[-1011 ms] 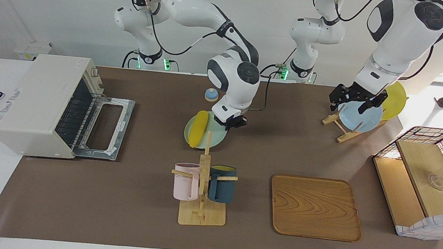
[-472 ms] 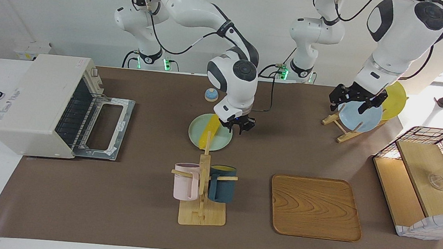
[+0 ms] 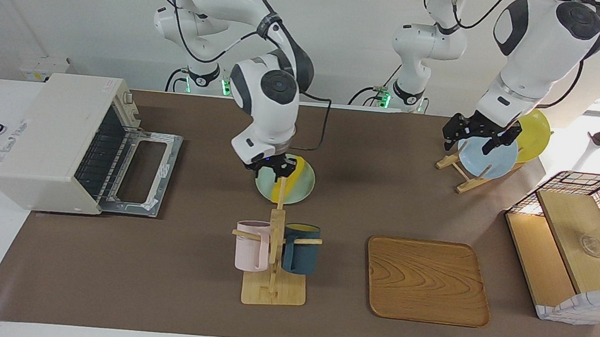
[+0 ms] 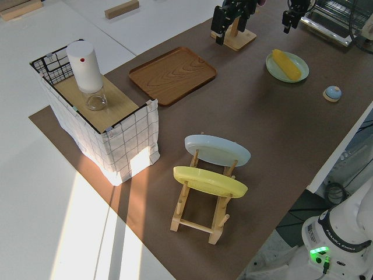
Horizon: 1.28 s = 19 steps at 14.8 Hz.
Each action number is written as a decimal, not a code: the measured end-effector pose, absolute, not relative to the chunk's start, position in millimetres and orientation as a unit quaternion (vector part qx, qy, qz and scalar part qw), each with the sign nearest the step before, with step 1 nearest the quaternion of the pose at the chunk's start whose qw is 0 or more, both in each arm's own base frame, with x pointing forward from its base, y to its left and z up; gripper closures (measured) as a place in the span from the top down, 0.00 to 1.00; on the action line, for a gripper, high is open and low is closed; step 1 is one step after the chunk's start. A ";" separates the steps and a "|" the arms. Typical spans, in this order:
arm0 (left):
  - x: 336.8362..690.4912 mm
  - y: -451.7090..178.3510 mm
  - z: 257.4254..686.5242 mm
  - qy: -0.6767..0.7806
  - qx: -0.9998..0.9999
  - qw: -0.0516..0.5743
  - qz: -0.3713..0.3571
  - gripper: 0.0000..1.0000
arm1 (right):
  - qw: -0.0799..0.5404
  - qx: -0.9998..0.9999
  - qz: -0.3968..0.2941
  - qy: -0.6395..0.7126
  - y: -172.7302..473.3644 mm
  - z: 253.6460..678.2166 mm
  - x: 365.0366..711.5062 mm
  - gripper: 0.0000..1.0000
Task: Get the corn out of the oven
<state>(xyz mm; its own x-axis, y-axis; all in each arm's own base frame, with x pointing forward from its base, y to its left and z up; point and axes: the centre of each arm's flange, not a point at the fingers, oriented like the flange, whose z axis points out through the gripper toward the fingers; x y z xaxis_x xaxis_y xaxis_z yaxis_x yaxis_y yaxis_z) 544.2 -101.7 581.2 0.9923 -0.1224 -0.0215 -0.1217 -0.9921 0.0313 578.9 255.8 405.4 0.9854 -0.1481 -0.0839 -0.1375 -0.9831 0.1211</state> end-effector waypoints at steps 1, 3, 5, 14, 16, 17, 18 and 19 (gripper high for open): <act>542.6 -114.0 580.5 -0.071 0.997 0.018 -0.009 1.00 | 0.064 0.993 -0.059 -0.084 223.6 394.4 578.4 0.33; 535.7 -149.4 574.5 -0.097 0.995 0.037 -0.008 1.00 | 0.067 0.989 -0.073 -0.107 167.6 363.4 572.6 0.09; 525.5 -189.7 561.9 -0.123 0.991 0.061 -0.008 1.00 | 0.067 0.988 -0.079 -0.117 129.0 333.6 560.2 0.01; 467.6 -392.7 450.7 -0.161 0.983 0.088 0.013 1.00 | 0.095 0.990 -0.052 -0.088 43.9 288.7 527.8 0.01; 464.9 -413.4 424.0 -0.169 0.981 0.090 0.015 1.00 | 0.107 0.990 -0.048 -0.075 43.0 290.0 526.8 0.01; 463.1 -422.8 413.0 -0.169 0.981 0.092 0.018 1.00 | 0.113 0.990 -0.046 -0.067 42.2 291.3 526.6 0.01; 460.7 -432.3 401.9 -0.169 0.981 0.094 0.021 1.00 | 0.120 0.990 -0.046 -0.055 43.8 291.5 526.1 0.01; 458.6 -440.6 390.1 -0.169 0.981 0.095 0.022 1.00 | 0.131 0.990 -0.047 -0.037 46.8 291.7 525.6 0.01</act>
<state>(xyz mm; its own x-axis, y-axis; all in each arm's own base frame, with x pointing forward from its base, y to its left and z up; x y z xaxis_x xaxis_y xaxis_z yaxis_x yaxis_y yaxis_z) 458.6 -440.6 390.1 0.9422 -0.3264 0.0761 -0.3349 -0.9252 0.1785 525.6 46.8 291.7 0.9928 -0.0859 -0.0830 -0.0613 -0.9629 0.2629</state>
